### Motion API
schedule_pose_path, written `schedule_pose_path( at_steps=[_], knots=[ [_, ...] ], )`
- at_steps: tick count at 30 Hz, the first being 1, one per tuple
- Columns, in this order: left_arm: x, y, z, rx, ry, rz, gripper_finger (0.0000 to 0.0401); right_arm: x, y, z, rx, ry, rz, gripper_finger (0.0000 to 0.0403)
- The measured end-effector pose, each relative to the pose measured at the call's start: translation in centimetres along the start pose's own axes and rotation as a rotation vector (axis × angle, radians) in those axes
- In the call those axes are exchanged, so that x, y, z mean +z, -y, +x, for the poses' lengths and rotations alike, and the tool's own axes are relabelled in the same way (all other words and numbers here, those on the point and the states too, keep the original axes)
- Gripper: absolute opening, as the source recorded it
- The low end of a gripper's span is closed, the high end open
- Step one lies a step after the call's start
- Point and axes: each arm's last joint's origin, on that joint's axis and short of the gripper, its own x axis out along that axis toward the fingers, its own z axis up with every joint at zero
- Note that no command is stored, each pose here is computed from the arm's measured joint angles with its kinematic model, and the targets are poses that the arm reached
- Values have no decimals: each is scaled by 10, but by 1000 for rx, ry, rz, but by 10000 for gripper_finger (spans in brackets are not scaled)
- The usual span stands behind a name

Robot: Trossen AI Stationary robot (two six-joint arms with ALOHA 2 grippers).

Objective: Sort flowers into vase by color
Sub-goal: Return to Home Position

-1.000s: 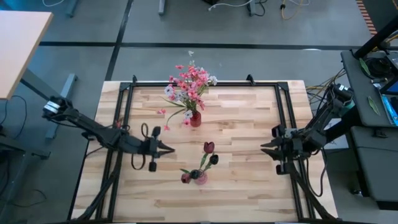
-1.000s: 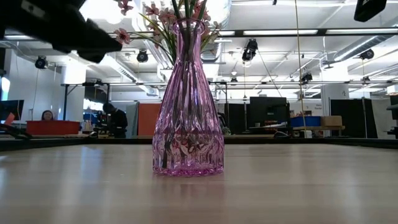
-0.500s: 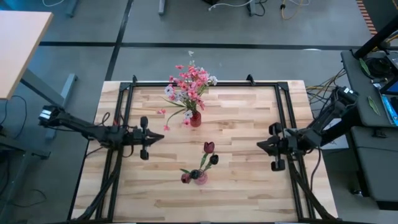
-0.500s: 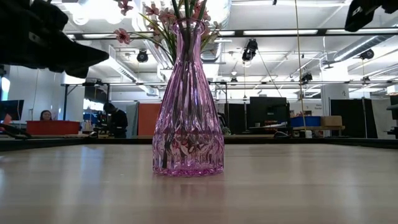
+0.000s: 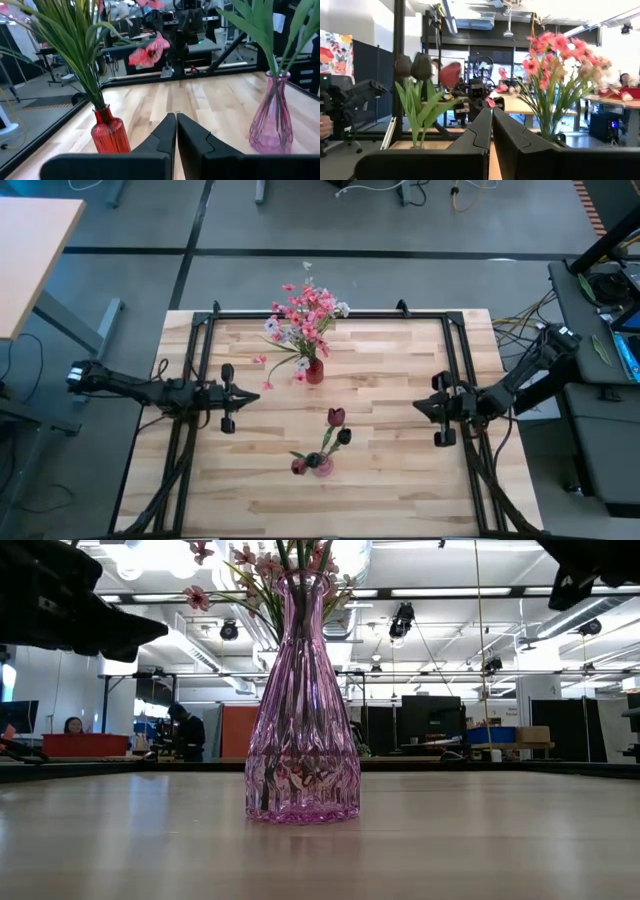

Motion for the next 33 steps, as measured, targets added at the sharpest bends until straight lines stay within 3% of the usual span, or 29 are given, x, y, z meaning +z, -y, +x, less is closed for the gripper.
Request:
schedule_pose_path(
  at_steps=[4, 13, 20, 29, 33],
  knots=[
    [5, -1, -5, -21, 52, -8, 0, 8, 10, -8, -31, 42, 57, 9],
    [6, -5, -19, -36, 103, 34, 0, 15, 23, -21, -47, 66, 32, 9],
    [1, -5, -19, -49, 54, 29, 0, 9, 28, -29, -33, 13, 18, 9],
    [1, -5, -19, -22, 47, 86, 0, -8, 24, -30, 5, -137, -99, 9],
    [1, -5, -18, -20, 41, 87, 0, -7, 24, -30, 1, -126, -49, 9]
  ],
)
